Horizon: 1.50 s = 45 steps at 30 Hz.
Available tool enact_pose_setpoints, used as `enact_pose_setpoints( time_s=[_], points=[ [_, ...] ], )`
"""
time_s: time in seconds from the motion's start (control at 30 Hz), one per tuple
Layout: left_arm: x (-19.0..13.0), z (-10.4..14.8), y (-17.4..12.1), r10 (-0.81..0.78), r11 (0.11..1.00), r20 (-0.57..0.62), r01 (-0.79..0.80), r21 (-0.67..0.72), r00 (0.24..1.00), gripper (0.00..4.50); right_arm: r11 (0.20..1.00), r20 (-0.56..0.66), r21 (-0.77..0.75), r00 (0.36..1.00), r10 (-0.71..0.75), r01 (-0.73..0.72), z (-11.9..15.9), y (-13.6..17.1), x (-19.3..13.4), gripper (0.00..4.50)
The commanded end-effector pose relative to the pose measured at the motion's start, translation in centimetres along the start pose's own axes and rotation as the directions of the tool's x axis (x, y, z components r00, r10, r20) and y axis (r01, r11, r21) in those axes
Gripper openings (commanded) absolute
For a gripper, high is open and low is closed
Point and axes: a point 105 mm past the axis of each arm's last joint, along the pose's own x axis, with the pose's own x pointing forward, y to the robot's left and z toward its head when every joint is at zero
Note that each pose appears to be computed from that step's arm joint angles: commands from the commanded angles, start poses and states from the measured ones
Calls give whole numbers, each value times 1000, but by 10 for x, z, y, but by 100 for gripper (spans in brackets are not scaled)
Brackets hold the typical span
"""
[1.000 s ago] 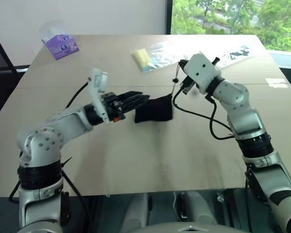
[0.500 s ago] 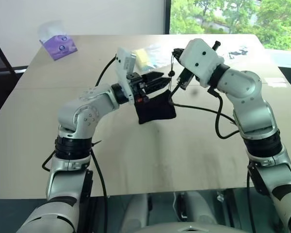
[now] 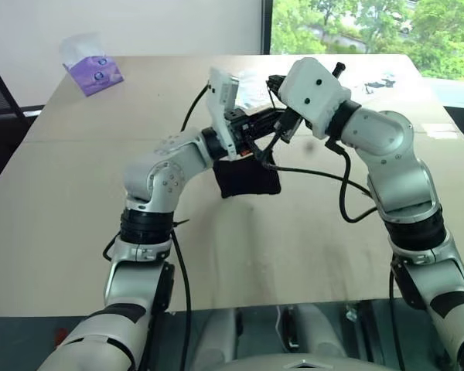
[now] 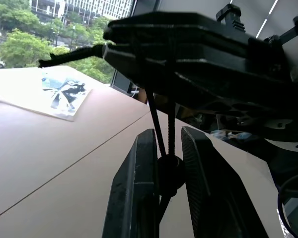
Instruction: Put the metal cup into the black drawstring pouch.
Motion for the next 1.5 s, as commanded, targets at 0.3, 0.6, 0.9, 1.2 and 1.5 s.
enact_pose_setpoints(
  time_s=[0.3, 0.6, 0.9, 1.2, 1.5],
  points=[
    [-34, -64, 26, 103, 994, -165, -108, -22, 981, 17, 953, -79, 71, 954, -288, 294, -16, -80, -27, 0],
    [-83, -93, 39, 189, 981, -309, -196, 8, 932, 17, 854, -298, 76, 829, -473, 515, -81, -129, -70, 0],
    [-102, -70, 49, 281, 959, -315, -252, 132, 907, 17, 774, -428, 19, 705, -566, 633, -119, -154, -119, 0],
    [-120, -4, 70, 420, 864, -302, -275, 422, 856, 17, 701, -483, -20, 607, -631, 712, -139, -176, -162, 0],
    [-78, -80, 40, 412, 820, -461, -99, 564, 786, 17, 791, -666, 93, 629, -401, 604, -201, -88, -189, 0]
  ],
)
